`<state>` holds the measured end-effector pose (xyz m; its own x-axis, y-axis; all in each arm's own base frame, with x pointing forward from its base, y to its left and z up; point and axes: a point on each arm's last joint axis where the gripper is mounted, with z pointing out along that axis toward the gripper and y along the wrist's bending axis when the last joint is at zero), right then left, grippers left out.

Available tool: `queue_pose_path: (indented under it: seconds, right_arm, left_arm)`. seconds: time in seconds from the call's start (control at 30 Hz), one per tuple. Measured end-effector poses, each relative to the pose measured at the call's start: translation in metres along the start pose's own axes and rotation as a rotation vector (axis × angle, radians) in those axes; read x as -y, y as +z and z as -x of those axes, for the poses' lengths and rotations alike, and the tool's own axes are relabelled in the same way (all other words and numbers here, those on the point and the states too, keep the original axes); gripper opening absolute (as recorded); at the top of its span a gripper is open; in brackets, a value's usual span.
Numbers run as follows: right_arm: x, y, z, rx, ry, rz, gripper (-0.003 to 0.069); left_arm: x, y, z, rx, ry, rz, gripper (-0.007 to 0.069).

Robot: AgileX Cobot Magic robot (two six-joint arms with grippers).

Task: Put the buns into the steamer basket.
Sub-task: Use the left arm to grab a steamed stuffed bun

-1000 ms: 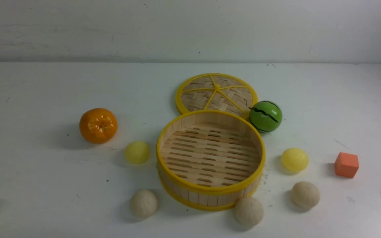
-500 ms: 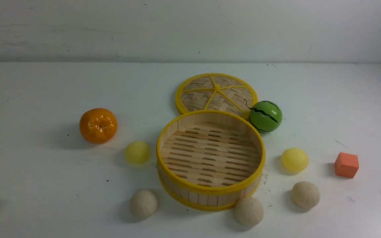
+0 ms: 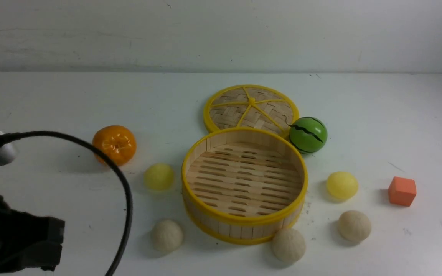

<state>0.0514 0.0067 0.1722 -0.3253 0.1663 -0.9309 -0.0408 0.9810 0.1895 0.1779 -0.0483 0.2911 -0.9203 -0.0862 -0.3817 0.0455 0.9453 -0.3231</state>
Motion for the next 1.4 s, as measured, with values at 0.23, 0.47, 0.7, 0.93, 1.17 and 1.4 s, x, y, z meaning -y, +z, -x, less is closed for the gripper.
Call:
queue_pose_path:
  seconds: [0.23,0.47,0.7,0.93,1.17,1.4]
  right_arm:
    - [0.0,0.0,0.0,0.0,0.0,0.0,0.0241]
    - [0.0,0.0,0.0,0.0,0.0,0.0,0.0241]
    - [0.0,0.0,0.0,0.0,0.0,0.0,0.0241]
    - [0.0,0.0,0.0,0.0,0.0,0.0,0.0241]
    - [0.0,0.0,0.0,0.0,0.0,0.0,0.0241]
    - [0.0,0.0,0.0,0.0,0.0,0.0,0.0241]
  left_arm:
    - [0.044,0.055,0.028,-0.204,0.204,-0.01,-0.0013]
    - [0.078,0.068,0.051,-0.207,0.304,-0.022,-0.0013]
    - [0.084,0.104,0.064,-0.259,0.41,0.062,-0.0013]
    - [0.109,0.124,0.051,-0.295,0.536,0.086,-0.0013]
    - [0.096,0.125,0.069,-0.221,0.47,0.106,-0.0007]
    - [0.091,0.144,0.074,-0.208,0.461,0.115,0.0143]
